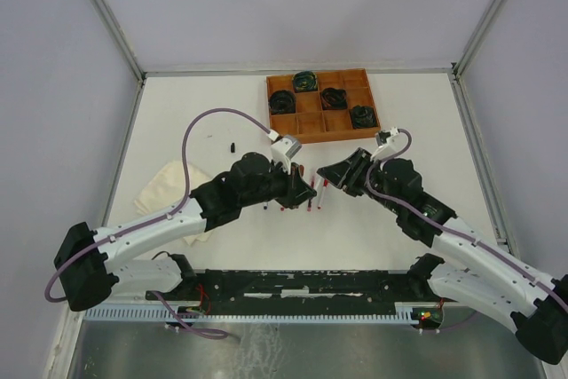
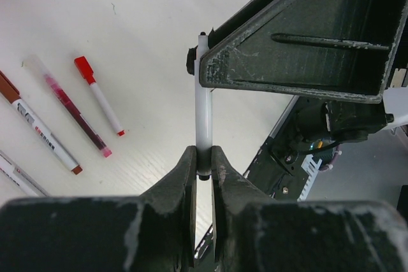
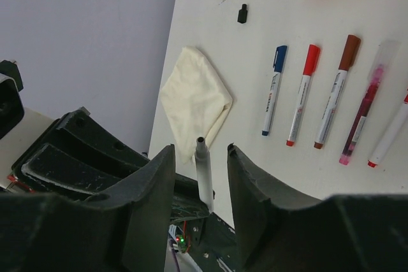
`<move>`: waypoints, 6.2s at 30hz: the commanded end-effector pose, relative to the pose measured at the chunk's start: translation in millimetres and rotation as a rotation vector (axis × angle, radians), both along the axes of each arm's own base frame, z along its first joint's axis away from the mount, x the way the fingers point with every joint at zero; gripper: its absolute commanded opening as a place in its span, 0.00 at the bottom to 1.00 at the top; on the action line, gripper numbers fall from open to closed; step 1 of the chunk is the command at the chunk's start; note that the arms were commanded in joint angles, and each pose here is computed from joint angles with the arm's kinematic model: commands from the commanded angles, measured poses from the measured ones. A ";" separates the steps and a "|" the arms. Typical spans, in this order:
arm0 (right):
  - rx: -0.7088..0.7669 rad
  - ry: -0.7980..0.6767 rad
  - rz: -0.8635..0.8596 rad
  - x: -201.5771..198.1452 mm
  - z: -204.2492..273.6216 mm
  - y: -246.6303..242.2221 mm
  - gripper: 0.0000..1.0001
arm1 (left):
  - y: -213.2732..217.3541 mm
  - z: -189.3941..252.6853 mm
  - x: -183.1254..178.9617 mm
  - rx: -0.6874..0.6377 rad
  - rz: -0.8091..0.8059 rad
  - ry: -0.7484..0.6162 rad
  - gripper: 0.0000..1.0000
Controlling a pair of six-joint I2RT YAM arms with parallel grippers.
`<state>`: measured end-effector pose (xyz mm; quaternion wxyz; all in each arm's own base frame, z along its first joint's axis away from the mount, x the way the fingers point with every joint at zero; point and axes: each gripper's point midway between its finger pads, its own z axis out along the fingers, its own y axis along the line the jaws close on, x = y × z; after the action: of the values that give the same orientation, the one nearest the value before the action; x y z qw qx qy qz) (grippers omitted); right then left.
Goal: Insert the pens into the pen caps
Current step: Pick up the pen from the center of the board, then pick up the pen cap from the center of the board.
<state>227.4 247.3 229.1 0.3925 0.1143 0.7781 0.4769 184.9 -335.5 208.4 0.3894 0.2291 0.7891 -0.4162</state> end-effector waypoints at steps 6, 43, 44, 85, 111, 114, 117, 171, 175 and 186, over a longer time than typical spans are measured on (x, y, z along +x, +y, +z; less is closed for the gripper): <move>0.070 -0.034 0.066 -0.7 22.8 15.5 0.34 | -13.2 20.3 -0.1 -0.067 -0.018 -0.018 0.03; -0.032 -0.135 0.205 -16.5 30.4 23.7 0.06 | -17.9 17.6 10.7 -0.043 0.017 -0.012 0.29; -0.037 -0.145 0.204 -16.1 31.8 23.1 0.06 | -18.4 16.7 10.1 -0.041 0.014 -0.009 0.28; -0.452 -0.006 0.095 38.3 -31.0 18.8 0.47 | 117.8 42.7 32.8 0.006 0.383 -0.062 0.03; -0.618 0.076 0.228 150.3 -109.2 214.8 0.56 | 185.6 51.5 11.9 0.049 0.546 -0.174 0.03; -0.624 0.085 0.213 161.8 -118.4 226.2 0.56 | 185.6 51.9 12.3 0.050 0.546 -0.177 0.03; -0.637 0.087 0.212 171.4 -127.6 237.1 0.56 | 185.6 52.3 11.7 0.048 0.544 -0.178 0.03; -0.821 0.086 0.238 186.8 -225.1 258.3 0.25 | 193.7 56.1 6.6 0.020 0.568 -0.183 0.03; -0.925 0.024 0.268 184.3 -219.9 246.4 0.24 | 193.4 55.6 6.8 0.021 0.567 -0.182 0.03; -1.140 -0.139 0.417 149.0 -197.7 240.1 0.23 | 193.0 55.0 6.6 0.022 0.566 -0.180 0.03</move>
<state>404.4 503.1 28.4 0.3624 -0.2251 0.8970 0.1153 188.8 -144.9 257.2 0.5414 0.0358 0.7964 -0.2671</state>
